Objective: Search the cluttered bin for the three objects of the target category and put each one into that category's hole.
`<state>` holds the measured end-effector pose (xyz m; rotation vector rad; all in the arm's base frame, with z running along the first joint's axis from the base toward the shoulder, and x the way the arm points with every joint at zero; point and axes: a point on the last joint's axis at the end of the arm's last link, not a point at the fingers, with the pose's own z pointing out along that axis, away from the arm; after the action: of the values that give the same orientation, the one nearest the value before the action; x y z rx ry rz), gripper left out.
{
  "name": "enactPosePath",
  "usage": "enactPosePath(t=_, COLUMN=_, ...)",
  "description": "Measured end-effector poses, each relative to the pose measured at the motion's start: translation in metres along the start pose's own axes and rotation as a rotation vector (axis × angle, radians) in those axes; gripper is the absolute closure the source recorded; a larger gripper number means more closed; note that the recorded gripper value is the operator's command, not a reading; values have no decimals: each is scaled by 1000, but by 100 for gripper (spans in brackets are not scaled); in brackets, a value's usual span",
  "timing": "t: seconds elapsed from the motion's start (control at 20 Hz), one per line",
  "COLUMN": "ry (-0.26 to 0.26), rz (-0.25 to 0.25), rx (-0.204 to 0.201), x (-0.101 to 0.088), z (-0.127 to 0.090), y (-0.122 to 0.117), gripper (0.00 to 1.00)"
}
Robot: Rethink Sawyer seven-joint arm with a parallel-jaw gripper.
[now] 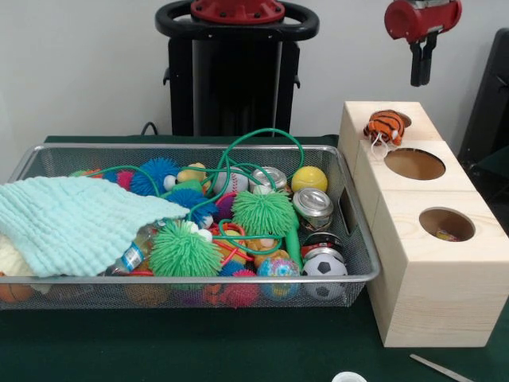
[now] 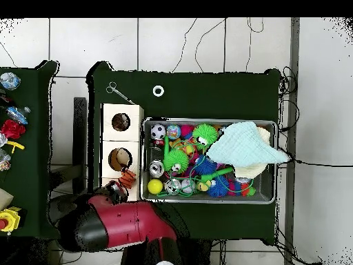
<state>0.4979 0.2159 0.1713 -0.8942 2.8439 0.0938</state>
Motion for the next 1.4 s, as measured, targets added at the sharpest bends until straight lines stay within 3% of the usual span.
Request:
enactPosePath(t=0.7, ry=2, rz=44, rx=2, x=4, z=4, y=-24, gripper=100)
enactPosePath(t=0.75, ry=3, rz=55, rx=0, x=4, z=9, y=-29, gripper=0)
enactPosePath(t=1.05, ry=8, rz=67, rx=11, x=2, z=15, y=-38, gripper=0)
enactPosePath(t=1.4, ry=21, rz=152, rx=86, x=7, z=12, y=-61, gripper=0)
